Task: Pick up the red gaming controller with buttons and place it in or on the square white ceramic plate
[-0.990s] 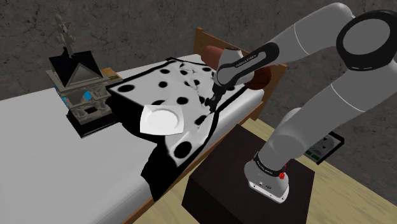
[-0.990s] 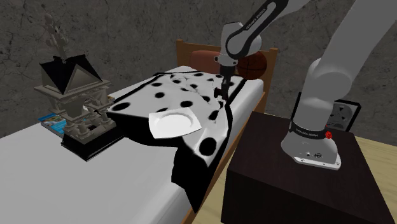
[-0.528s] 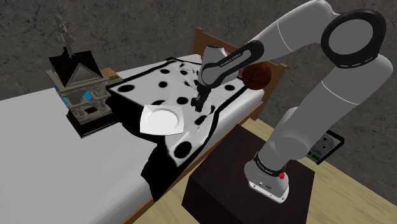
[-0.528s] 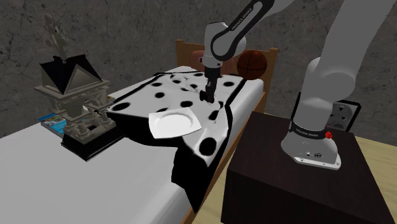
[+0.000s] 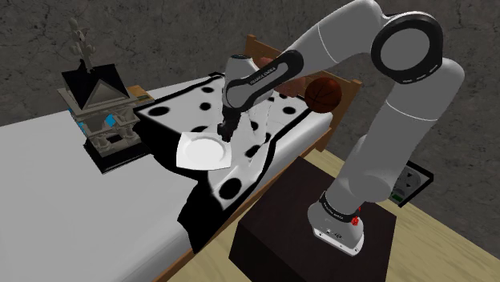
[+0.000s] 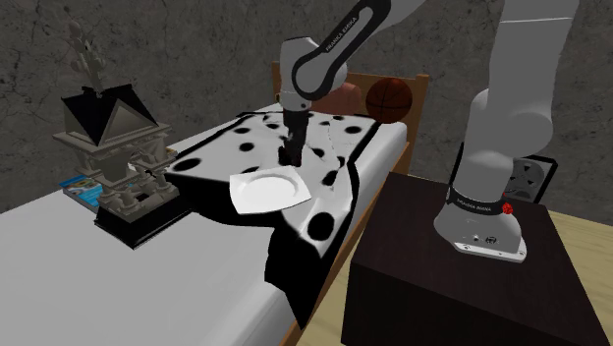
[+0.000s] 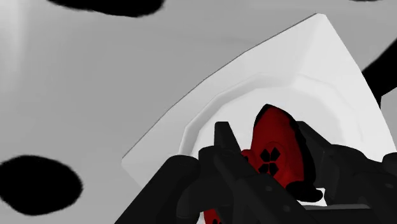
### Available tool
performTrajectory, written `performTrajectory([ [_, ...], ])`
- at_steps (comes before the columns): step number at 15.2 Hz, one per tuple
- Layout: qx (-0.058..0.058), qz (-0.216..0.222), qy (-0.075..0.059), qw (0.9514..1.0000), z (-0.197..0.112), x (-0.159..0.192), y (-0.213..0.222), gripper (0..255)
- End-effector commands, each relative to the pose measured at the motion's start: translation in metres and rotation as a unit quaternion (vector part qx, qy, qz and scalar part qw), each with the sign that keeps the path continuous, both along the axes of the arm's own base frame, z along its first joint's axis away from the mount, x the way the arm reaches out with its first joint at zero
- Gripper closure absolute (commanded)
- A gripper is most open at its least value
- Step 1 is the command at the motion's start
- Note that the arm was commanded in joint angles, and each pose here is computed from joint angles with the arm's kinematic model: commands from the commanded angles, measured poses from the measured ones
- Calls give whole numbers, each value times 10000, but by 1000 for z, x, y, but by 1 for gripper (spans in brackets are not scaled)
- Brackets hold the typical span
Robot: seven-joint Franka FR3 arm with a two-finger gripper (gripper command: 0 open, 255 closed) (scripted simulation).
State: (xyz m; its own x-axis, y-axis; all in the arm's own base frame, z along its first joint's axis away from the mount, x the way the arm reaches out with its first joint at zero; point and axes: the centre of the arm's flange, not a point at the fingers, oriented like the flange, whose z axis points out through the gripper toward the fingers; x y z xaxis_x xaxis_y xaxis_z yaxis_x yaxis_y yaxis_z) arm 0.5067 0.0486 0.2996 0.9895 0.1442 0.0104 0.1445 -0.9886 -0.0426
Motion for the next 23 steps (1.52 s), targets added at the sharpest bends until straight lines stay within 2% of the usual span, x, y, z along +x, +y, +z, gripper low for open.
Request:
performTrajectory([
  [1, 3, -3, 1, 10000, 0, 13, 23, 255],
  [5, 3, -3, 1, 10000, 0, 49, 69, 255],
  [17, 3, -3, 1, 10000, -64, 49, 69, 255],
  [23, 3, -3, 1, 10000, -66, 49, 69, 255],
])
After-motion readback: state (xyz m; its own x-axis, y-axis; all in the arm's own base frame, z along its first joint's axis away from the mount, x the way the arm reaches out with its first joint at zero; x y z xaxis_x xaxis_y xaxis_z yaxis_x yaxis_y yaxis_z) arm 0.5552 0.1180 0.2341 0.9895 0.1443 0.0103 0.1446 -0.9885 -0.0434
